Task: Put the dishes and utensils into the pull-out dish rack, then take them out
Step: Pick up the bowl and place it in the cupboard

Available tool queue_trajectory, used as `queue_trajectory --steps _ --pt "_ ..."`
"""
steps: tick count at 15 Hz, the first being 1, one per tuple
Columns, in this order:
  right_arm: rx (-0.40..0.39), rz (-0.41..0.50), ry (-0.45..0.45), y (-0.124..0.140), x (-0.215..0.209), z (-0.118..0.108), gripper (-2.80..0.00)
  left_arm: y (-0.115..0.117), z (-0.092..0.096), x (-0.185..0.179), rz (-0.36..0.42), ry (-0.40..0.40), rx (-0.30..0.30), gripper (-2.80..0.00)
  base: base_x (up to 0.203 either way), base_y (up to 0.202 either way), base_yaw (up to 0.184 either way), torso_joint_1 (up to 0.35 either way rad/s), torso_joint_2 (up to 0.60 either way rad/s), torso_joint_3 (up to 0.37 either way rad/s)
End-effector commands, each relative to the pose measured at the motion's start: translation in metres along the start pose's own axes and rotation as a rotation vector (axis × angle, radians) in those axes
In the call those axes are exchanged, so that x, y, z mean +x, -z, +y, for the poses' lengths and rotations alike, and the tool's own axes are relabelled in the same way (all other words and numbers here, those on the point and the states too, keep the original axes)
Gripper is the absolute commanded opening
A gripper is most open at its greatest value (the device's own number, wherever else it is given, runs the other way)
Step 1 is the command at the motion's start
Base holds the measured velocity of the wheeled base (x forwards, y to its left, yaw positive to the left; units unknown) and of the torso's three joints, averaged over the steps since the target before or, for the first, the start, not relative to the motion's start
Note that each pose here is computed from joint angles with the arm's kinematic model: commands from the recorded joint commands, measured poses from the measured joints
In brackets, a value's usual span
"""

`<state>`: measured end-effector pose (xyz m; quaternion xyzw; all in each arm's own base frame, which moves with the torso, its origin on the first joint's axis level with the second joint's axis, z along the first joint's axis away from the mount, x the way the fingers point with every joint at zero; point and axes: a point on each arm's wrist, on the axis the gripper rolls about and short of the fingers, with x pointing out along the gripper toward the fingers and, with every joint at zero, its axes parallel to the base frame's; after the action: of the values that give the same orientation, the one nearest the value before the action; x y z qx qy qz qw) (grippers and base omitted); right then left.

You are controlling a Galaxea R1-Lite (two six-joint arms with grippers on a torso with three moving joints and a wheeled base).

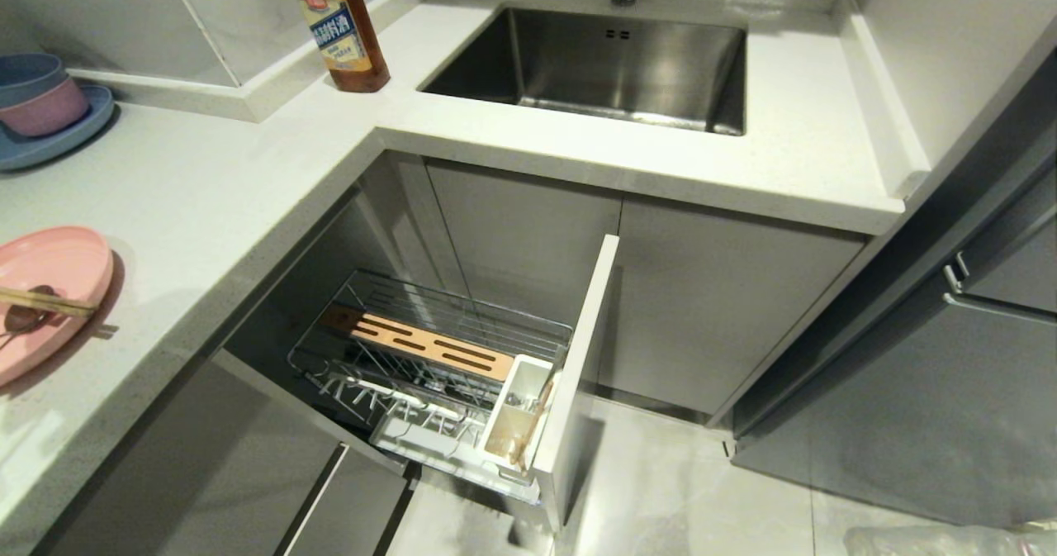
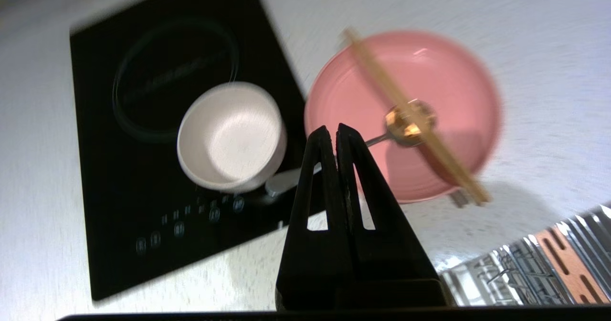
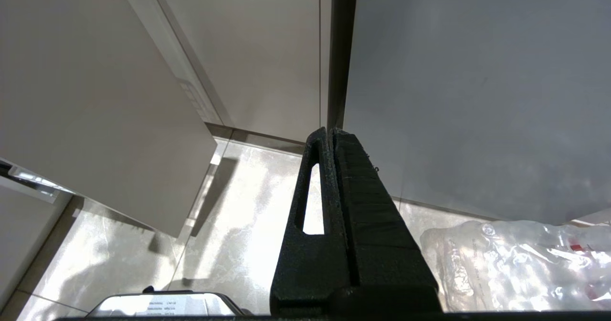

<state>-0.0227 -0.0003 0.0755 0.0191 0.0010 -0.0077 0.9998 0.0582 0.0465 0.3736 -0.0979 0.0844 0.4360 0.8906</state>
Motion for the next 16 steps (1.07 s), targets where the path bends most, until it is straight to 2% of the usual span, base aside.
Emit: queue_trajectory --steps 1,4,9,12,13,14,16 --pt "0.000 0.002 0.000 0.001 0.000 0.000 -2.80 -0.001 -0.001 0.036 0.098 -0.087 -0.019 -2.80 0.000 0.000 0.000 0.000 0.00 0.000" --pt "0.000 0.001 0.000 0.000 0.000 0.000 -2.80 0.000 0.010 0.068 0.177 -0.163 -0.085 -2.80 0.000 0.000 0.000 0.000 0.00 0.000" --pt "0.000 0.002 0.000 0.001 0.000 0.000 -2.80 0.008 0.029 0.106 0.300 -0.105 -0.221 -2.80 0.000 0.000 0.000 0.000 0.00 0.000" --pt "0.000 0.003 0.000 0.001 0.000 0.000 -2.80 0.016 0.037 0.126 0.362 -0.138 -0.245 -2.80 0.000 0.000 0.000 0.000 0.00 0.000" --pt "0.000 0.002 0.000 0.001 0.000 0.000 -2.80 0.019 0.040 0.132 0.381 -0.148 -0.251 -0.76 0.000 0.000 0.000 0.000 0.00 0.000" --pt "0.000 0.002 0.000 0.001 0.000 0.000 -2.80 0.023 0.041 0.138 0.405 -0.153 -0.255 0.00 0.000 0.000 0.000 0.000 0.00 0.000" --pt "0.000 0.001 0.000 0.000 0.000 0.000 -2.80 0.028 0.044 0.148 0.437 -0.161 -0.259 0.00 0.000 0.000 0.000 0.000 0.00 0.000"
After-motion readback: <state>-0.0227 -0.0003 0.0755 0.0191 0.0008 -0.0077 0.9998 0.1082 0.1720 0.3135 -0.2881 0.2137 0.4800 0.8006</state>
